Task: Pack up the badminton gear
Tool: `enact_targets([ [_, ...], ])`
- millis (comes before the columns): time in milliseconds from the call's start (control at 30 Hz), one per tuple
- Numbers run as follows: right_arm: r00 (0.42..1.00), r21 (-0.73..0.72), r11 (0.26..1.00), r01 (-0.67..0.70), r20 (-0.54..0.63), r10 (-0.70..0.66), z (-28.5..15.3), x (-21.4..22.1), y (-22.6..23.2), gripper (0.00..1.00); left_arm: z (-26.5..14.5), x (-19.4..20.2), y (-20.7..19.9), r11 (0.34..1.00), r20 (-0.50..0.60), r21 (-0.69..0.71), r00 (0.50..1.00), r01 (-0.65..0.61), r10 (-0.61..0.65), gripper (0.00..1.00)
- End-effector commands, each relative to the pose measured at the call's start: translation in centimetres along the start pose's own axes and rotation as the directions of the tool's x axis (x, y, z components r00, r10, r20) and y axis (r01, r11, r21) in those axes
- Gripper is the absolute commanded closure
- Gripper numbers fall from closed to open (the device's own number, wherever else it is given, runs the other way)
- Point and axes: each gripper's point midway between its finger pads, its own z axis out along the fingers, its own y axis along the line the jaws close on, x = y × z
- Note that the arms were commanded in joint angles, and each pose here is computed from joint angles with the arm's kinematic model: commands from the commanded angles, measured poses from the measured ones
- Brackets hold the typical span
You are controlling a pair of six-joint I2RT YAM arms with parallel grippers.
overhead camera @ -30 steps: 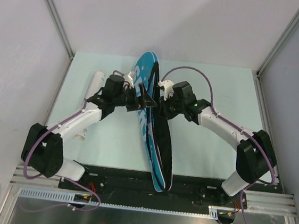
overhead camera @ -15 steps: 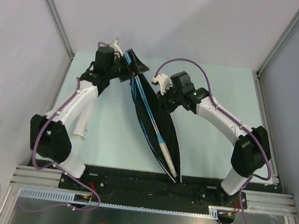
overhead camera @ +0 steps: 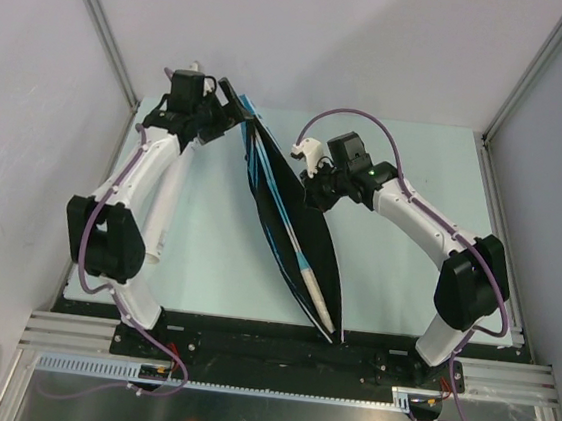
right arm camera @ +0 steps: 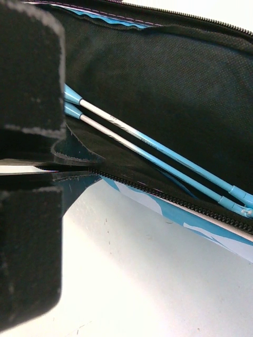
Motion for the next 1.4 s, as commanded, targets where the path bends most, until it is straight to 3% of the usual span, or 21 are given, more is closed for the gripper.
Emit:
enact_targets([
  [0,0.996,0.0,0.999,0.051,0.079,-0.051,-0.8,-3.0,-0.3,1.0,1.3,-1.8,-0.9,1.0,0.008,0.019,1.0,0.007,-0.007,0.04],
  [200,0.996,-0.003,0.998,0.055,0.076,-0.055,-0.8,-3.3,0.0,1.0,3.5,-2.7,-1.5,0.999,0.003,0.033,1.0,0.018,-0.018,0.02],
  [300,0.996,-0.001,0.998,0.061,0.067,-0.06,-0.6,-3.3,0.2,1.0,4.2,-2.7,-1.1,0.999,-0.005,0.017,0.999,0.038,-0.038,0.06],
  [500,0.998,0.01,0.998,0.054,0.043,-0.054,-0.2,-2.7,0.5,1.0,4.5,-4.1,-1.4,1.0,0.036,0.012,0.999,0.002,-0.003,0.24],
  [633,0.999,0.017,0.999,0.033,0.037,-0.033,0.0,-2.3,0.6,1.0,4.3,-4.5,-1.4,1.0,0.029,0.026,1.0,-0.004,0.003,0.51],
  [767,0.996,-0.004,0.998,-0.055,0.074,0.055,-0.1,-3.0,0.8,0.98,3.2,-4.1,-1.1,1.0,0.021,0.025,1.0,-0.016,0.016,0.66],
  [833,0.986,-0.016,0.991,-0.13,0.098,0.131,-0.1,-3.7,1.1,0.96,2.8,-3.4,-0.6,1.0,0.009,0.016,1.0,-0.015,0.015,0.83],
  [900,0.977,-0.018,0.985,-0.173,0.121,0.174,-0.1,-4.7,1.7,0.88,1.7,-3.3,-0.8,1.0,0.012,0.021,1.0,-0.012,0.012,0.99],
  [933,0.963,-0.012,0.972,-0.233,0.136,0.233,-0.1,-5.2,1.7,0.74,1.5,-2.6,-0.3,1.0,-0.002,0.013,1.0,-0.004,0.004,1.0],
  [1000,0.931,0.008,0.946,-0.323,0.18,0.316,-0.7,-6.5,1.4,0.66,0.1,-2.5,-0.7,1.0,0.006,0.026,1.0,0.013,-0.013,1.0],
  [1033,0.881,-0.008,0.907,-0.421,0.235,0.411,-0.9,-7.9,1.4,0.57,0.0,-1.6,-0.1,0.999,-0.013,0.012,0.999,0.04,-0.04,1.0],
  [1100,0.815,-0.046,0.86,-0.507,0.297,0.497,-1.3,-9.6,1.4,0.51,-1.2,-1.2,-0.4,0.998,-0.015,0.025,0.998,0.056,-0.055,1.0],
  [1133,0.752,-0.099,0.817,-0.568,0.341,0.564,-1.4,-11.3,1.5,0.46,-1.4,-0.7,-0.2,0.998,-0.025,0.025,0.998,0.06,-0.059,1.0],
  [1267,0.638,-0.23,0.738,-0.634,0.383,0.667,-0.4,-15.0,1.7,0.43,-2.7,0.1,-0.8,0.996,-0.052,0.062,0.997,0.067,-0.064,1.0],
  [1367,0.601,-0.339,0.718,-0.608,0.395,0.695,0.6,-17.5,2.8,0.48,-3.3,0.9,-1.0,0.993,-0.08,0.079,0.994,0.087,-0.081,1.0],
])
